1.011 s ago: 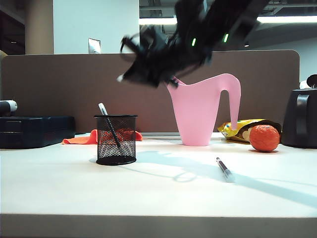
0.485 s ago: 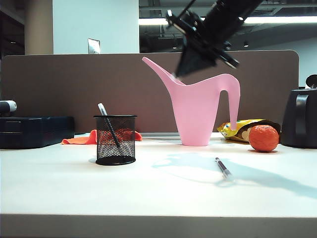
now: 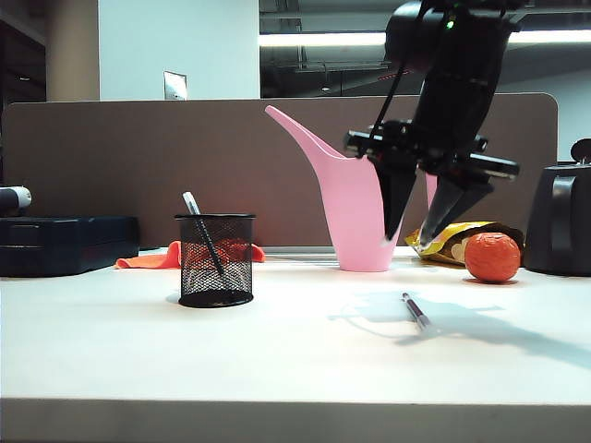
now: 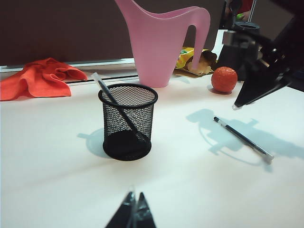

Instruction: Pick up a few water-based pens and put them in the pen basket.

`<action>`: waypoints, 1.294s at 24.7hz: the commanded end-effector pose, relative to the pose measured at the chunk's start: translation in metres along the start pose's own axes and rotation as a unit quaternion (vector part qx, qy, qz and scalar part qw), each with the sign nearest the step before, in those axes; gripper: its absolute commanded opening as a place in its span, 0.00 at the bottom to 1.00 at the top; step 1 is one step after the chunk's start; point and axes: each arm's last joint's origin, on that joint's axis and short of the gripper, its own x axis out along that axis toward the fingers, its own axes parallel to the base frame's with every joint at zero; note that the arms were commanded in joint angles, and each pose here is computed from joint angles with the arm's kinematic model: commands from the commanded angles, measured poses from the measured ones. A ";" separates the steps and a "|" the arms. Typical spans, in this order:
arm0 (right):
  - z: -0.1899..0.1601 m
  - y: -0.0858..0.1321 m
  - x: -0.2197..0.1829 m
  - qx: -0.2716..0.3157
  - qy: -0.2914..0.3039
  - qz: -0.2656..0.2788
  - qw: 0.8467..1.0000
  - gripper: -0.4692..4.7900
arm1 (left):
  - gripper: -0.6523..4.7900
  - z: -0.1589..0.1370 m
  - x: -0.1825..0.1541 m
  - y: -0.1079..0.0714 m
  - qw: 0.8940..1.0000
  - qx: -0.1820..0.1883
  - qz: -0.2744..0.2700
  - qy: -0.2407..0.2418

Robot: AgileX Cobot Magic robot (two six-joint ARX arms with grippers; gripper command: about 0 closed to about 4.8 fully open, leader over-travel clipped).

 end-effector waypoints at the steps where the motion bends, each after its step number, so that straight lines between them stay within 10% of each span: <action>1: 0.000 0.001 0.015 0.003 0.014 -0.004 1.000 0.44 | 0.11 0.001 0.000 0.000 1.000 0.003 -0.001 -0.004; 11: -0.009 -0.005 0.064 0.004 0.072 -0.047 0.996 0.44 | 0.11 0.001 0.000 0.000 1.000 0.002 -0.002 -0.003; 19: -0.014 -0.007 0.079 0.004 0.096 -0.051 0.994 0.08 | 0.11 0.001 0.000 0.000 1.000 0.002 -0.002 -0.003; 25: -0.013 -0.007 0.076 -0.010 0.097 -0.047 0.994 0.07 | 0.11 0.001 0.000 0.000 1.000 0.001 -0.002 -0.003; 32: 0.001 0.004 0.036 -0.052 0.030 0.049 0.997 0.07 | 0.11 0.001 0.000 0.000 1.000 0.002 -0.002 -0.003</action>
